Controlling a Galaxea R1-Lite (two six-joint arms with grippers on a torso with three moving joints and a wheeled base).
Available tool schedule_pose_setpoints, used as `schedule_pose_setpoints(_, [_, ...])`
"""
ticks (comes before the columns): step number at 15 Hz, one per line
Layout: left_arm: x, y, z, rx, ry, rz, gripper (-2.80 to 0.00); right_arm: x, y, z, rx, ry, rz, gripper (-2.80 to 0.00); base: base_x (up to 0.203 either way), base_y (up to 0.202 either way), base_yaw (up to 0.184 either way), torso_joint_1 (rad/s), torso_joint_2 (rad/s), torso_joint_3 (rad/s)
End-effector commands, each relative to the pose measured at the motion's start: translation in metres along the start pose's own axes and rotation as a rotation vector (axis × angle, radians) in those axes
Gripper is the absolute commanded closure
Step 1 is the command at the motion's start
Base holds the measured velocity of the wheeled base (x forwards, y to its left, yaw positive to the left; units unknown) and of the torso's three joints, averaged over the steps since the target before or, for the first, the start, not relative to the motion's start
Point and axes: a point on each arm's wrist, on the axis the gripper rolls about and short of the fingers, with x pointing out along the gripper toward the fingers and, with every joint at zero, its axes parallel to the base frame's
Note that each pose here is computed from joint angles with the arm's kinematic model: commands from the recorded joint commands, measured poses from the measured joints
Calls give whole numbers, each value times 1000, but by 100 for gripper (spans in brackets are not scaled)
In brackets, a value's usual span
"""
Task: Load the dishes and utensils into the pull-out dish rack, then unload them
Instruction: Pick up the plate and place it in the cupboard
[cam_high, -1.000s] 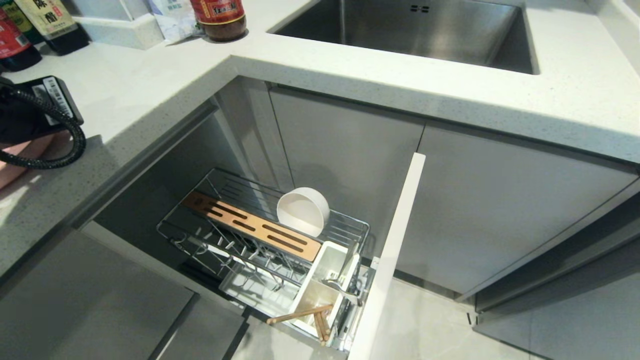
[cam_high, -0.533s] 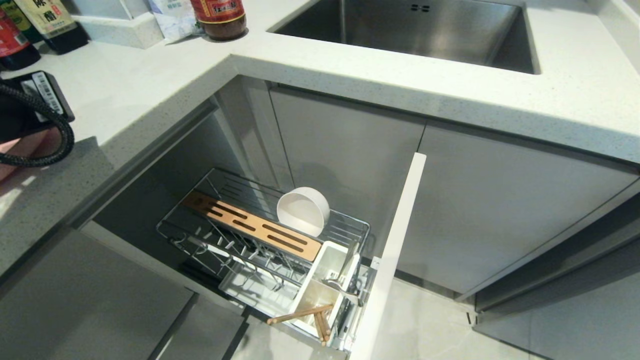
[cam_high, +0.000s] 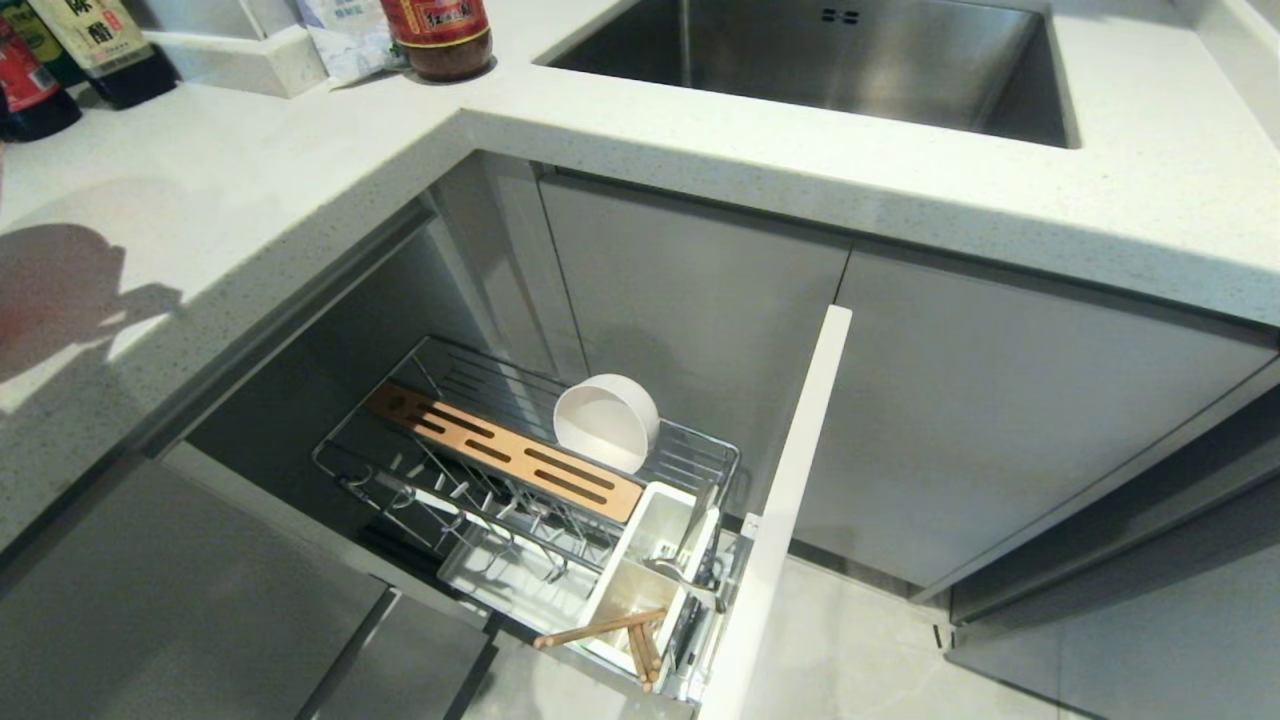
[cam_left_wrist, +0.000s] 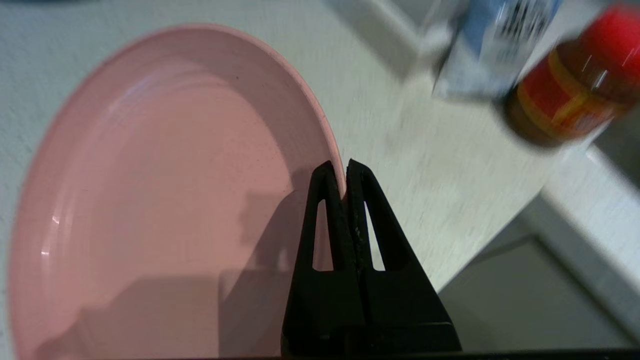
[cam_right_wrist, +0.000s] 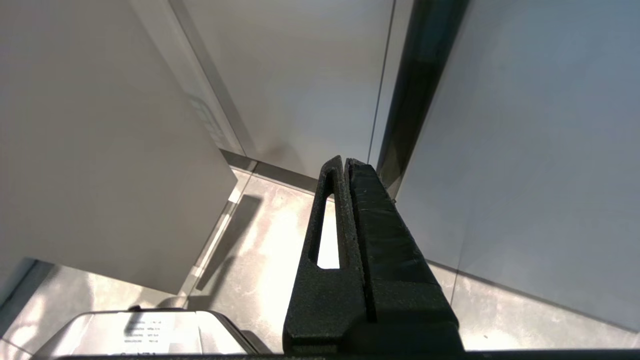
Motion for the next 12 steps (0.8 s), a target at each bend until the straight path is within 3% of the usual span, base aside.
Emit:
schedule_pose_setpoints(1, [-9,0,10,-49,-56,-7,0,0,0,0,-3,0,0,0,0,0,0,0,0,0])
schedule_pose_setpoints(5, [-26,-12,17,-114,-70,-87,0,0,0,0,-2,0,0,0,0,0,0,0,0,0])
schedule_pose_setpoints(10, [-60,-37,26,-292,-52,-363,0,0,0,0,-1,0,0,0,0,0,0,0,0,0])
schedule_pose_setpoints(12, [-69,-45,30,-373,-54,-436,0,0,0,0,-2,0,0,0,0,0,0,0,0,0])
